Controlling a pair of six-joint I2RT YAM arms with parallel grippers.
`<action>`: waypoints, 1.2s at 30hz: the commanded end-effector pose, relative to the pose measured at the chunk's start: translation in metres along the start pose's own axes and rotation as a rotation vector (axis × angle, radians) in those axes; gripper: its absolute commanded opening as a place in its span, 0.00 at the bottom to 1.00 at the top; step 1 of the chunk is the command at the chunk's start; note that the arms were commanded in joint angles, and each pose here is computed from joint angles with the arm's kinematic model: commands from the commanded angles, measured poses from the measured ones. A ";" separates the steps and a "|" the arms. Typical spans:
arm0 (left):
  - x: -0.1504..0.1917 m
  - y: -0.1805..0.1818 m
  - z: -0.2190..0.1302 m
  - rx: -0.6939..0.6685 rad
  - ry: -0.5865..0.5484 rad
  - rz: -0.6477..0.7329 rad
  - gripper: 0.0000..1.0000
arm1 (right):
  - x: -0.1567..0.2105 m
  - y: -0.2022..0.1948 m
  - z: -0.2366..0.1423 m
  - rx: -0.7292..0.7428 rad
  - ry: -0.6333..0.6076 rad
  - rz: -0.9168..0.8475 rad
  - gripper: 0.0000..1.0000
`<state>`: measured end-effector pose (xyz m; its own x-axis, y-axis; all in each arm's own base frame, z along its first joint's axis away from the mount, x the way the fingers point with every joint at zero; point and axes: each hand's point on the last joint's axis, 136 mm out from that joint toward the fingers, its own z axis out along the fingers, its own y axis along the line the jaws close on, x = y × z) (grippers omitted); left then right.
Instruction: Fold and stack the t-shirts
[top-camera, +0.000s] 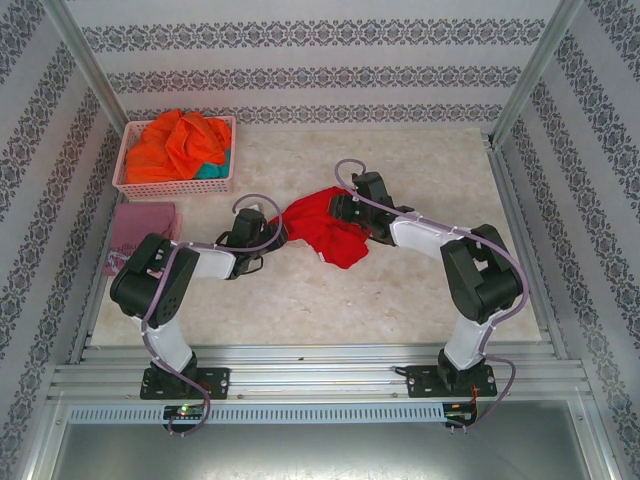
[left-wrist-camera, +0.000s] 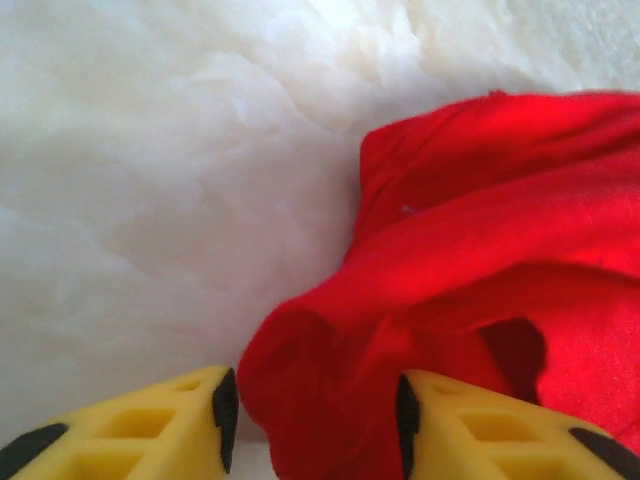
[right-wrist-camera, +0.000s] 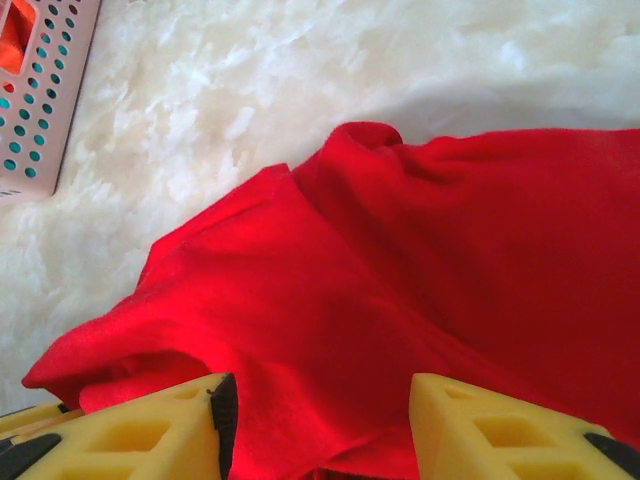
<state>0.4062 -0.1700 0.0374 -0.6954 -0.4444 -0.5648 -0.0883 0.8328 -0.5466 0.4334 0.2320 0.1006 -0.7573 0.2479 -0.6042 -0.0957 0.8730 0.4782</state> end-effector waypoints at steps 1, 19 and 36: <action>-0.012 -0.022 0.001 0.076 -0.031 -0.018 0.28 | -0.006 0.005 -0.007 -0.001 -0.030 -0.047 0.51; -0.015 -0.022 -0.006 0.076 -0.047 0.028 0.00 | 0.048 0.078 0.032 0.016 0.070 -0.679 0.57; -0.033 -0.029 -0.018 0.076 -0.097 0.082 0.00 | 0.006 0.076 0.020 0.027 -0.028 -0.595 0.00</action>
<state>0.4087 -0.1751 0.0558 -0.6769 -0.4342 -0.5944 -0.0320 0.8241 -0.5655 0.4269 0.3132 0.0738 -0.6183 -0.3455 -0.7060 -0.5005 0.8656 0.0147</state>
